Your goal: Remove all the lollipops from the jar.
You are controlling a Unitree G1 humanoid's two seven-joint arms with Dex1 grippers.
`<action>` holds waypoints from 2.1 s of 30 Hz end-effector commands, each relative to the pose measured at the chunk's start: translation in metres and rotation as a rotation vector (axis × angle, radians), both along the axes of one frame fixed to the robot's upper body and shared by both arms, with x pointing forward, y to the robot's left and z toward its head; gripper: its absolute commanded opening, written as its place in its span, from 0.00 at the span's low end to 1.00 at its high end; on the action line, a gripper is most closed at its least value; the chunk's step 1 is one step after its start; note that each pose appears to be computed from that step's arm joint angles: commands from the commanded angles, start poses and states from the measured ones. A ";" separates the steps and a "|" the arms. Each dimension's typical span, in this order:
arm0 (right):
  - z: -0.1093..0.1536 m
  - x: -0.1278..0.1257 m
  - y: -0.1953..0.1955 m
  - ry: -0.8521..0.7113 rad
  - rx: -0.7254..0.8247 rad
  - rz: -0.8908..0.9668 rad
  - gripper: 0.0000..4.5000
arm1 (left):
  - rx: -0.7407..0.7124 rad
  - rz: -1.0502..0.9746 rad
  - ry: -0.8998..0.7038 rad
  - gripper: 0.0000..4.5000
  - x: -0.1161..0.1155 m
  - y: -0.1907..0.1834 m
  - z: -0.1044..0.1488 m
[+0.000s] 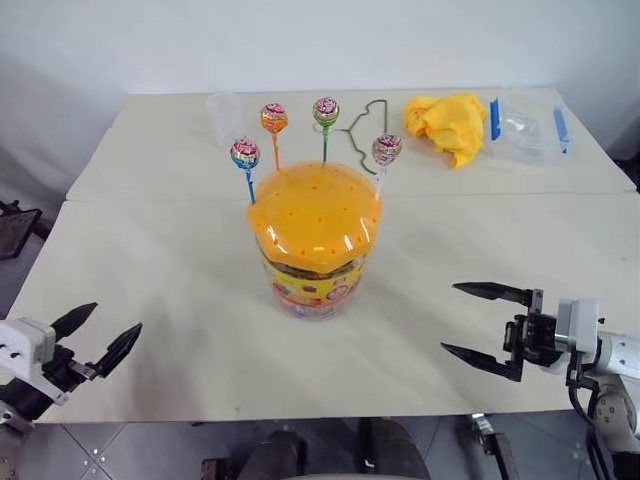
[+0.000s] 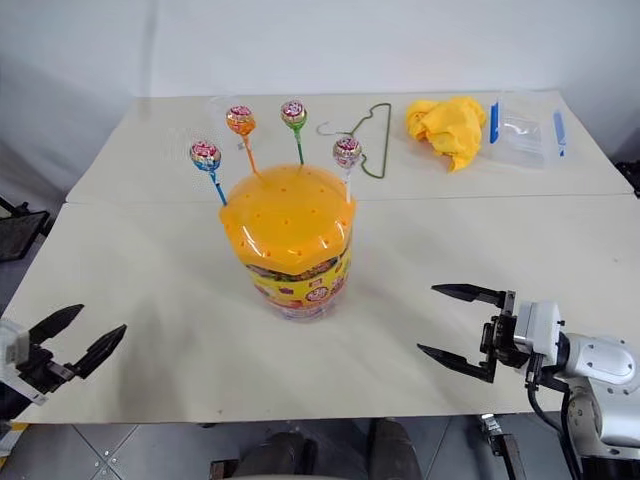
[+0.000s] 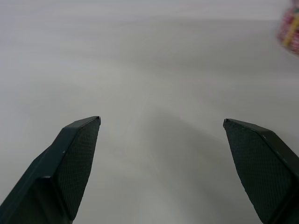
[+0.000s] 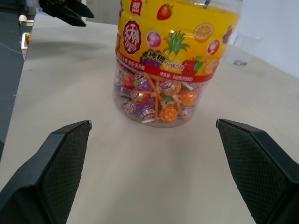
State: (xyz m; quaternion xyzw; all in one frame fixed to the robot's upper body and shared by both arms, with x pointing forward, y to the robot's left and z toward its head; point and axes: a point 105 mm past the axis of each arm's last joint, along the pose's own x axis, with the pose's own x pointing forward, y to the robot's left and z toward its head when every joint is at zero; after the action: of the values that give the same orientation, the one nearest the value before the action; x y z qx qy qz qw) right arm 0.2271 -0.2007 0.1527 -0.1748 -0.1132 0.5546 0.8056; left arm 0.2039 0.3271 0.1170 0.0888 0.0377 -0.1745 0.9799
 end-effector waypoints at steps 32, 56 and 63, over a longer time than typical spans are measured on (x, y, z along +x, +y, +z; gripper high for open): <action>0.127 -0.016 0.028 -0.147 0.307 0.001 1.00 | -0.195 -1.064 -0.244 1.00 0.078 -0.167 0.164; 0.125 -0.010 0.025 -0.115 0.363 0.013 1.00 | -0.638 -0.870 -0.332 0.00 0.094 -0.116 0.217; 0.126 -0.007 0.029 -0.120 0.348 0.062 1.00 | -0.500 -0.307 -0.096 0.00 0.090 0.001 0.137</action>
State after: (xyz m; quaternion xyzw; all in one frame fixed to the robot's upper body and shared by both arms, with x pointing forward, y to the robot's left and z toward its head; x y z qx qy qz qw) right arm 0.2245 -0.1735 0.2755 -0.0537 -0.2515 0.5309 0.8075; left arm 0.2982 0.3060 0.2728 -0.1595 -0.1021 -0.3650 0.9115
